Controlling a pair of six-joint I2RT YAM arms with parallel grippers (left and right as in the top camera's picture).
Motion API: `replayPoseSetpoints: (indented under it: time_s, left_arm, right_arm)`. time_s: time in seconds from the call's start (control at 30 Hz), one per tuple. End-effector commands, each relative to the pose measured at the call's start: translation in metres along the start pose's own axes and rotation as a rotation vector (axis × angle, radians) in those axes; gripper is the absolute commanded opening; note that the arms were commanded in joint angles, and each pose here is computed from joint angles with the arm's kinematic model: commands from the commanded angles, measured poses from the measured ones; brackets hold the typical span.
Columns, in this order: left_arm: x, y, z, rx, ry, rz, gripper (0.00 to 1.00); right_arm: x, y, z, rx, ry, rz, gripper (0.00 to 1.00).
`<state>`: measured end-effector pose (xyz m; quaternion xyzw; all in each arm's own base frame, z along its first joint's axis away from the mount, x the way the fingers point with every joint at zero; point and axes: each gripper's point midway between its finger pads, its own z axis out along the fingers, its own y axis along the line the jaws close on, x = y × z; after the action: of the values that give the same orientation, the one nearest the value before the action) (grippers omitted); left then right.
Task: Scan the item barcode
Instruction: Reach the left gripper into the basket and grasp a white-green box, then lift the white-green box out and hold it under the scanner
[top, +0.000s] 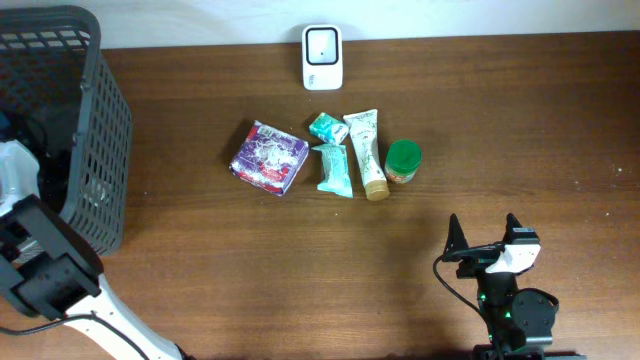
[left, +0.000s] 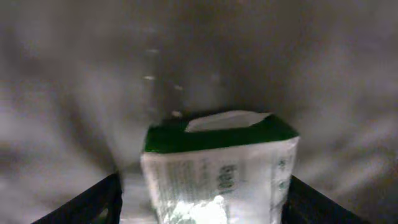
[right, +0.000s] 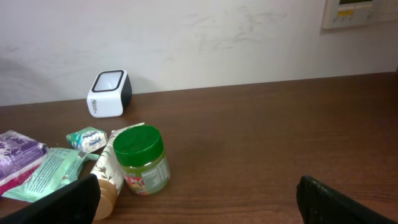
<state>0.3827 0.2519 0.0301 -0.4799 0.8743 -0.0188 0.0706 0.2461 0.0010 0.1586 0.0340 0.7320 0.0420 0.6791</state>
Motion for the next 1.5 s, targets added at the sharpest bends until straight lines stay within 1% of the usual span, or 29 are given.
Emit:
replayPoseSetpoints:
  time_s: [0.0,0.07,0.17,0.23,0.3,0.37,0.47,0.53,0.6,0.63,0.67,0.77,0.83,0.9,1.0,1.07,1.1,1.23,1.37,1.43,1.47]
  left_arm:
    - [0.017,0.034,0.039,-0.15,0.083,0.084,0.75]
    - [0.016,0.045,0.037,-0.211,0.077,0.095,0.76]
    - [0.022,0.047,0.04,-0.217,0.093,0.095,0.78]
    - [0.028,0.038,0.043,-0.16,0.12,0.086,0.79]
    - [0.037,0.017,0.043,-0.039,0.164,0.025,0.78]
    - [0.04,0.011,0.043,-0.008,0.183,0.01,0.75]
    - [0.043,0.013,0.043,-0.017,0.193,0.008,0.73]
    - [0.044,0.014,0.044,-0.02,0.197,0.002,0.62]
    - [0.044,0.014,0.044,-0.019,0.196,0.002,0.61]
    - [0.044,0.014,0.044,-0.02,0.196,0.002,0.59]
    - [0.044,0.014,0.044,-0.019,0.196,0.002,0.54]
    - [0.042,0.014,0.044,-0.017,0.191,0.002,0.52]
    - [0.039,0.014,0.043,-0.013,0.18,0.0,0.46]
    - [0.032,0.01,0.037,-0.006,0.165,0.002,0.47]
    - [0.017,0.003,0.019,0.007,0.132,0.004,0.46]
    - [0.003,-0.004,0.001,0.021,0.097,0.008,0.4]
    - [-0.004,-0.007,-0.009,0.029,0.079,0.01,0.34]
    - [-0.036,-0.023,-0.056,0.072,-0.028,0.019,0.38]
    - [-0.074,-0.044,-0.132,0.153,-0.214,0.035,0.38]
    - [-0.084,-0.055,-0.173,0.208,-0.297,0.047,0.38]
    - [-0.09,-0.067,-0.213,0.284,-0.378,0.066,0.37]
  right_arm:
    - [0.003,0.0,0.0,0.001,0.005,0.003,0.99]
    - [0.003,0.0,0.0,0.001,0.005,0.003,0.99]
    - [0.003,0.0,0.0,0.001,0.005,0.003,0.99]
    - [0.003,0.0,0.0,0.001,0.005,0.003,0.99]
    - [0.003,0.0,0.0,0.001,0.005,0.003,0.99]
    - [0.003,0.0,0.0,0.001,0.005,0.003,0.99]
    - [0.003,0.0,0.0,0.001,0.005,0.003,0.99]
    - [0.003,0.0,0.0,0.001,0.005,0.003,0.99]
    - [0.003,0.0,0.0,0.001,0.005,0.003,0.99]
    - [0.003,0.0,0.0,0.001,0.005,0.003,0.99]
    - [0.003,0.0,0.0,0.001,0.005,0.003,0.99]
    - [0.003,0.0,0.0,0.001,0.005,0.003,0.99]
    - [0.003,0.0,0.0,0.001,0.005,0.003,0.99]
    - [0.003,0.0,0.0,0.001,0.005,0.003,0.99]
    - [0.003,0.0,0.0,0.001,0.005,0.003,0.99]
    - [0.003,0.0,0.0,0.001,0.005,0.003,0.99]
    - [0.003,0.0,0.0,0.001,0.005,0.003,0.99]
    - [0.003,0.0,0.0,0.001,0.005,0.003,0.99]
    - [0.003,0.0,0.0,0.001,0.005,0.003,0.99]
    - [0.003,0.0,0.0,0.001,0.004,0.003,0.99]
    - [0.003,0.0,0.0,0.001,0.005,0.003,0.99]
